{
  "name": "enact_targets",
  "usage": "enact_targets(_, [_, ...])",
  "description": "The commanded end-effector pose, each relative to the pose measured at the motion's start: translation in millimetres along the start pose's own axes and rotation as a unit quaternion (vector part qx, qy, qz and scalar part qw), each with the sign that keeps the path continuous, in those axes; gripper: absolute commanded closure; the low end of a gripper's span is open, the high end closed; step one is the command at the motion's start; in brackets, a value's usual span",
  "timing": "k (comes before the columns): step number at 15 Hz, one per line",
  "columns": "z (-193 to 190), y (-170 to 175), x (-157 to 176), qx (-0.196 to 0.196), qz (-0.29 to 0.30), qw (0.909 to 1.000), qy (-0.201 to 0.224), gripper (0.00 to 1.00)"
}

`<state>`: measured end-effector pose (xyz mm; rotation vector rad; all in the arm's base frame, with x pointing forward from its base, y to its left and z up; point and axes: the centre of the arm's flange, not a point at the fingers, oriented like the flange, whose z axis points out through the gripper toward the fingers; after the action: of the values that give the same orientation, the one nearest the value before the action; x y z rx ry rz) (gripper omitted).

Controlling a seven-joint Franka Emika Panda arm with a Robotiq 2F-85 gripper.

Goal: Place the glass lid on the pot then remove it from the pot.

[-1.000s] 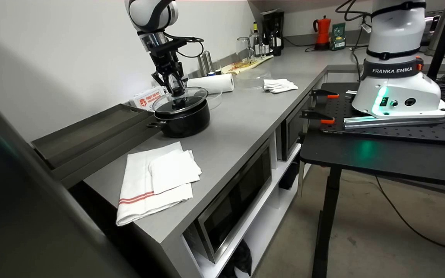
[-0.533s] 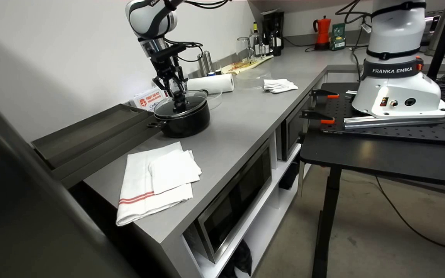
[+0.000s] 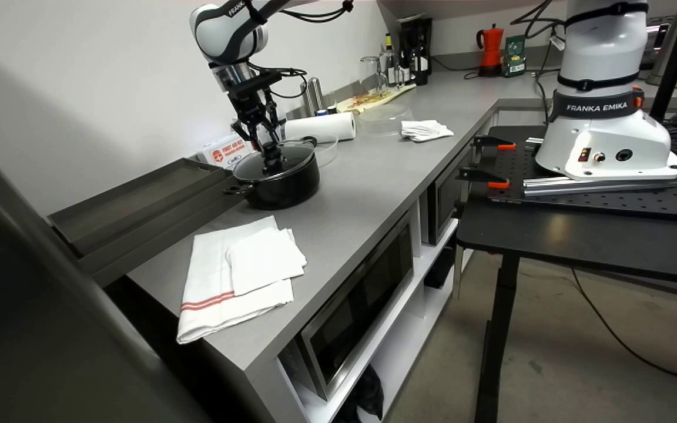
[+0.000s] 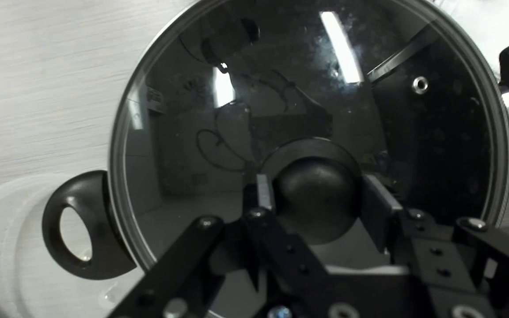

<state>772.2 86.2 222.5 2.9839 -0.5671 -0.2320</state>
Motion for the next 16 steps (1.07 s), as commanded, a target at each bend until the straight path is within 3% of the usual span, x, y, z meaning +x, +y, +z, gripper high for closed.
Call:
enact_targets(1, [-15,-11,19,0.006,0.001,1.0000,-0.004,0.75])
enact_targets(6, [-15,-7,20,0.006,0.004,0.9999,-0.007,0.75])
enact_targets(7, [-15,-6,21,0.006,0.005,0.9999,-0.008,0.25])
enact_targets(8, [-15,-5,21,0.006,0.006,0.9999,-0.008,0.24])
enact_targets(12, [-23,-1,23,0.010,0.009,0.9999,-0.004,0.00])
enact_targets(16, [-31,0,20,0.016,0.006,0.9998,0.001,0.00])
